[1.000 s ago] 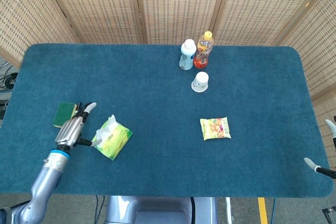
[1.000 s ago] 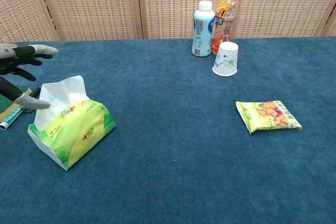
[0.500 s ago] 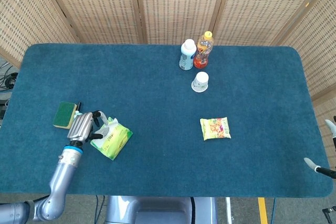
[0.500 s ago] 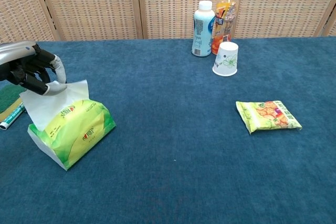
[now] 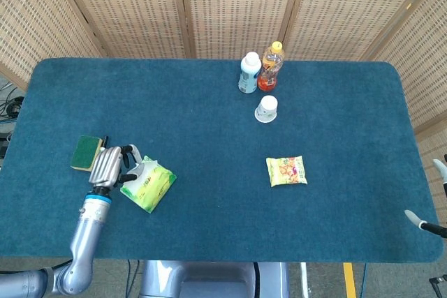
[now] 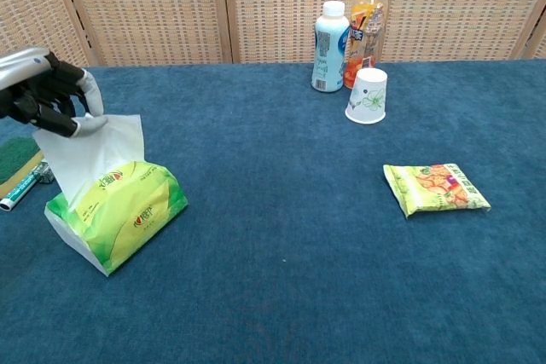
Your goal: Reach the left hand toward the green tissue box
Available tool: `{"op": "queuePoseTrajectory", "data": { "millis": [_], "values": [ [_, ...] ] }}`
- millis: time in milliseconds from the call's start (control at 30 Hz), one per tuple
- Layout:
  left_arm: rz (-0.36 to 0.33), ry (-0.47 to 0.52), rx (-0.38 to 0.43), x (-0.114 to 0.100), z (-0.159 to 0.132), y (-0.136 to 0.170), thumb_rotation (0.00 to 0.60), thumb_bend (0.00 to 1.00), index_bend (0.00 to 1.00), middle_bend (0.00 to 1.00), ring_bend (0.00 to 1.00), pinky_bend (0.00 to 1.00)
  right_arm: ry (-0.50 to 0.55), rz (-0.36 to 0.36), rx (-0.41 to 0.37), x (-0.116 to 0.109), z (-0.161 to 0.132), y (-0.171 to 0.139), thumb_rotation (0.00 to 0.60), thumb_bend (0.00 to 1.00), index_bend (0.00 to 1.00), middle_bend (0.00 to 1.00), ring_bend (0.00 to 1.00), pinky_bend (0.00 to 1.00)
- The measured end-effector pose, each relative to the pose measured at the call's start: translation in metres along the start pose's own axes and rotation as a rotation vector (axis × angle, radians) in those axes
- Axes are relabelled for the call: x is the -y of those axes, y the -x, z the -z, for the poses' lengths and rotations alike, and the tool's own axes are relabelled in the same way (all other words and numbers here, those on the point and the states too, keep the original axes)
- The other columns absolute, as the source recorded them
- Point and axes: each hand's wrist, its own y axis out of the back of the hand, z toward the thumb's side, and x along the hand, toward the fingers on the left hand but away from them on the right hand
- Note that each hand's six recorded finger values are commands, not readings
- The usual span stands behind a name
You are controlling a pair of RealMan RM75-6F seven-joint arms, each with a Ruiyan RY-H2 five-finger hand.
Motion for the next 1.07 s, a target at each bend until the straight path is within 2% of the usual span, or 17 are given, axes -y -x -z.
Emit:
{"op": "queuePoseTrajectory", "data": {
  "millis": [67, 200, 300, 367, 467, 600, 700, 833, 1067],
  "values": [
    [-0.035, 0.012, 0.030, -0.011, -0.007, 0.000, 0.600, 0.54, 0.74, 0.58, 0.62, 0.70, 0.001, 0.000, -0.001, 0.000, 0.000, 0.000, 0.600, 0.00, 0.00, 0.00, 0.00, 0.00],
    [-0.141, 0.048, 0.128, -0.047, -0.034, -0.004, 0.600, 0.54, 0.74, 0.58, 0.62, 0.70, 0.004, 0.000, -0.004, 0.000, -0.001, 0.000, 0.600, 0.00, 0.00, 0.00, 0.00, 0.00],
    [-0.199, 0.145, 0.191, -0.070, -0.057, -0.012, 0.600, 0.54, 0.74, 0.58, 0.63, 0.70, 0.008, -0.002, -0.004, 0.000, -0.001, 0.000, 0.600, 0.00, 0.00, 0.00, 0.00, 0.00],
    [-0.208, 0.216, 0.222, -0.079, -0.070, -0.017, 0.600, 0.54, 0.74, 0.59, 0.63, 0.70, 0.011, -0.005, -0.006, 0.000, -0.001, 0.000, 0.600, 0.00, 0.00, 0.00, 0.00, 0.00],
    [-0.159, 0.298, 0.247, -0.079, -0.084, -0.026, 0.600, 0.54, 0.74, 0.59, 0.63, 0.70, 0.011, -0.009, -0.010, 0.001, -0.002, 0.000, 0.600, 0.00, 0.00, 0.00, 0.00, 0.00],
    [-0.032, 0.400, 0.254, -0.067, -0.107, -0.051, 0.600, 0.54, 0.74, 0.59, 0.63, 0.71, 0.015, -0.016, -0.007, 0.003, -0.002, 0.001, 0.600, 0.00, 0.00, 0.00, 0.00, 0.00],
    [0.039, 0.437, 0.263, -0.056, -0.127, -0.070, 0.600, 0.54, 0.74, 0.59, 0.63, 0.71, 0.019, -0.027, 0.006, 0.005, 0.002, 0.004, 0.600, 0.00, 0.00, 0.00, 0.00, 0.00],
    [0.080, 0.464, 0.274, -0.045, -0.147, -0.086, 0.600, 0.54, 0.74, 0.59, 0.63, 0.70, 0.027, -0.032, 0.017, 0.006, 0.005, 0.006, 0.600, 0.00, 0.00, 0.00, 0.00, 0.00],
    [0.105, 0.482, 0.277, -0.029, -0.169, -0.092, 0.600, 0.54, 0.74, 0.59, 0.63, 0.70, 0.050, -0.031, 0.029, 0.003, 0.011, 0.007, 0.600, 0.00, 0.00, 0.00, 0.00, 0.00]
  ]
}}
